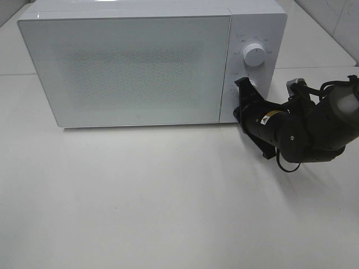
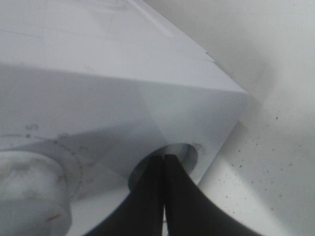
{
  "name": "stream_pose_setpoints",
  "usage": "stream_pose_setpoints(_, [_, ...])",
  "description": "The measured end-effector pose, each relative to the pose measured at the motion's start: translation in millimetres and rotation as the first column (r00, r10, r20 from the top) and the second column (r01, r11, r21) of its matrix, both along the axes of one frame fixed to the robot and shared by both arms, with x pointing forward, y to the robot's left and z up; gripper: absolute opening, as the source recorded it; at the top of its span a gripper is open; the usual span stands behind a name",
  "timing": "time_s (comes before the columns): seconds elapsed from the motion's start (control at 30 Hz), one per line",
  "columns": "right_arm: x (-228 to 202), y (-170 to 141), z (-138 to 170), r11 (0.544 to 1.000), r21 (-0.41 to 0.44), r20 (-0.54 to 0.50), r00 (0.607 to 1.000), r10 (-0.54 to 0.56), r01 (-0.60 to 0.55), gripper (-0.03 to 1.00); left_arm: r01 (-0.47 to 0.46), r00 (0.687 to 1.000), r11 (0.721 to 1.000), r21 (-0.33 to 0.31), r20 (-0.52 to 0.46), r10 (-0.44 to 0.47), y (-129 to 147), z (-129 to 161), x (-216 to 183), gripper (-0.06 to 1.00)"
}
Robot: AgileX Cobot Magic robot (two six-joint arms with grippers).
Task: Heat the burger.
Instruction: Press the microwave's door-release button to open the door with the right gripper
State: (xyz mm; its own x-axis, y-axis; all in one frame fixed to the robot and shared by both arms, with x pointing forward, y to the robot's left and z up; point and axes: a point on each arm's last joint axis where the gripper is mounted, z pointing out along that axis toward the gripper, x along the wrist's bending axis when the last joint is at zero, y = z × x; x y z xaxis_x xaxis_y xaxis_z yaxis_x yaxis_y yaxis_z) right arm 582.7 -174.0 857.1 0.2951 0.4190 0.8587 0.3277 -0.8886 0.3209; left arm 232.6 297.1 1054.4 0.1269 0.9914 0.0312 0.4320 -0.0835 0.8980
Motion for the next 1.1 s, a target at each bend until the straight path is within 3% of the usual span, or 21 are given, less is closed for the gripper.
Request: stream_pose_setpoints(1.1, [6.0,1.4,1.2,1.000,0.017,-0.024,0.999,-0.023,0.023,0.00,0.000,1.000,1.000,0.000,0.000,0.000,0.0,0.0,0.0,0.00])
